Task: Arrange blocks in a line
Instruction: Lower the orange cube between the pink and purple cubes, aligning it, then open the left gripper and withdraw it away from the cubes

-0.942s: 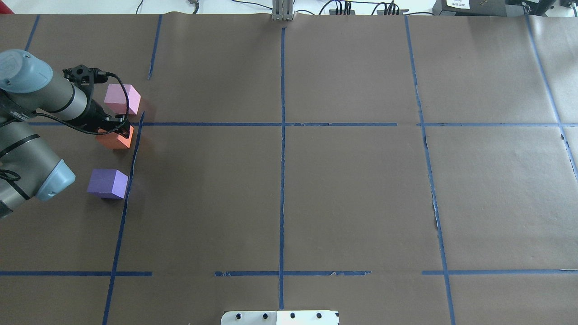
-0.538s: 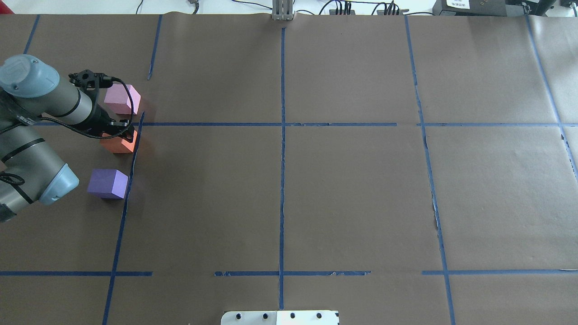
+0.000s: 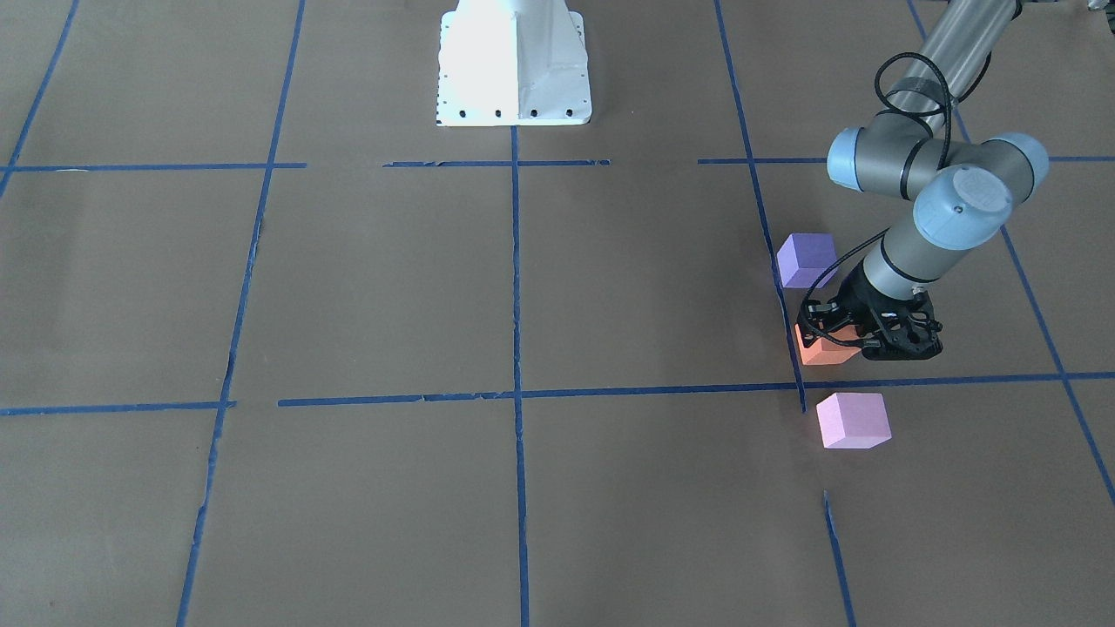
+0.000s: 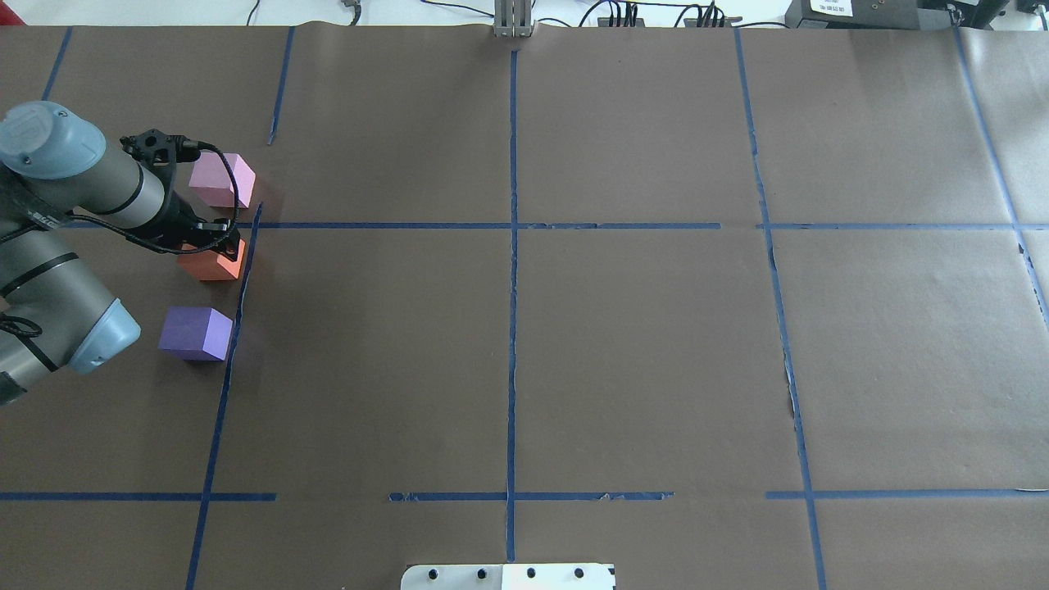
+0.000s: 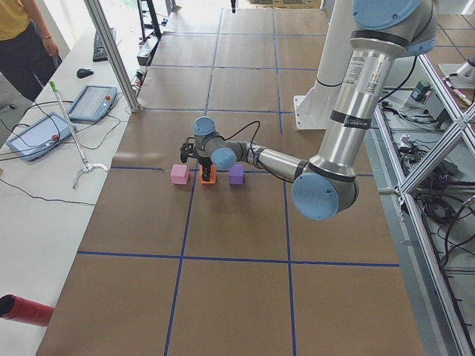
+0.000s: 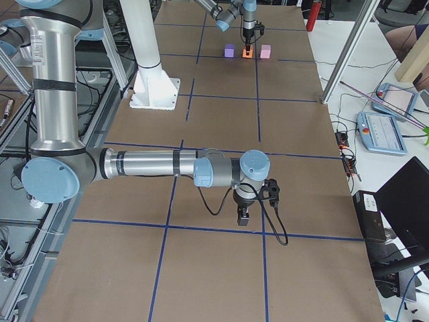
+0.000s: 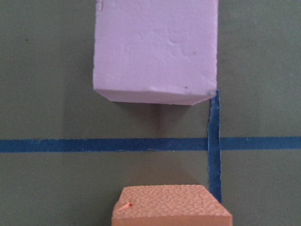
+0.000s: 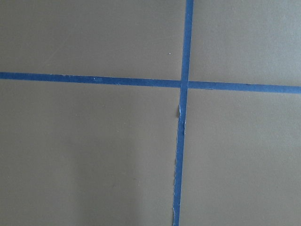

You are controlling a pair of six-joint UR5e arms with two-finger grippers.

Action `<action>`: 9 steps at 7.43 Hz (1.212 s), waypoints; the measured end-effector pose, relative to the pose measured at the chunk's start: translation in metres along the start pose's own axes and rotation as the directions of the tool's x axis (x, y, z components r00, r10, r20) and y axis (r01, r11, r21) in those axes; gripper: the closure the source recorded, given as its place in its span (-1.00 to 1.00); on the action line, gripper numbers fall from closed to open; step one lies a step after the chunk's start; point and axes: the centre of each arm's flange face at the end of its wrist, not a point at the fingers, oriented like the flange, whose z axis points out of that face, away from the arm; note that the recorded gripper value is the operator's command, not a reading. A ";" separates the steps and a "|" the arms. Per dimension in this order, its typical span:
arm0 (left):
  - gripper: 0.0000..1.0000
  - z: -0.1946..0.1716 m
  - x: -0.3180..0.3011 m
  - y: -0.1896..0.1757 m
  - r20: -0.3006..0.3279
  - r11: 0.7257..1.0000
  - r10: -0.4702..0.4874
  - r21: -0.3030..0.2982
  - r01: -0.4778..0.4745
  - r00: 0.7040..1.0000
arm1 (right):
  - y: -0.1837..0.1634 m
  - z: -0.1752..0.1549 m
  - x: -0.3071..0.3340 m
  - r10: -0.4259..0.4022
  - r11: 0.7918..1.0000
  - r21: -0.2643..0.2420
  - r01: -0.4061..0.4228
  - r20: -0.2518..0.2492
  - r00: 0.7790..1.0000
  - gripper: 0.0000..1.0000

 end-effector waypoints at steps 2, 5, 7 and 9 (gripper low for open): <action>-0.63 0.003 -0.002 0.000 0.003 1.000 -0.005 -0.005 0.005 1.000 | 0.000 0.000 0.000 0.000 1.000 0.000 0.000 0.000 1.000 -1.00; -0.99 0.006 -0.005 0.001 0.006 1.000 -0.008 -0.012 0.008 1.000 | 0.000 0.000 0.000 0.000 1.000 0.000 0.000 0.000 1.000 -1.00; -1.00 0.004 -0.004 0.000 0.003 1.000 -0.006 -0.009 0.006 1.000 | 0.000 0.000 0.000 0.000 1.000 0.000 0.000 0.000 1.000 -1.00; -1.00 -0.010 -0.005 -0.005 -0.004 1.000 -0.002 0.014 0.002 1.000 | 0.000 0.000 0.000 0.001 1.000 0.000 -0.001 0.000 1.000 -1.00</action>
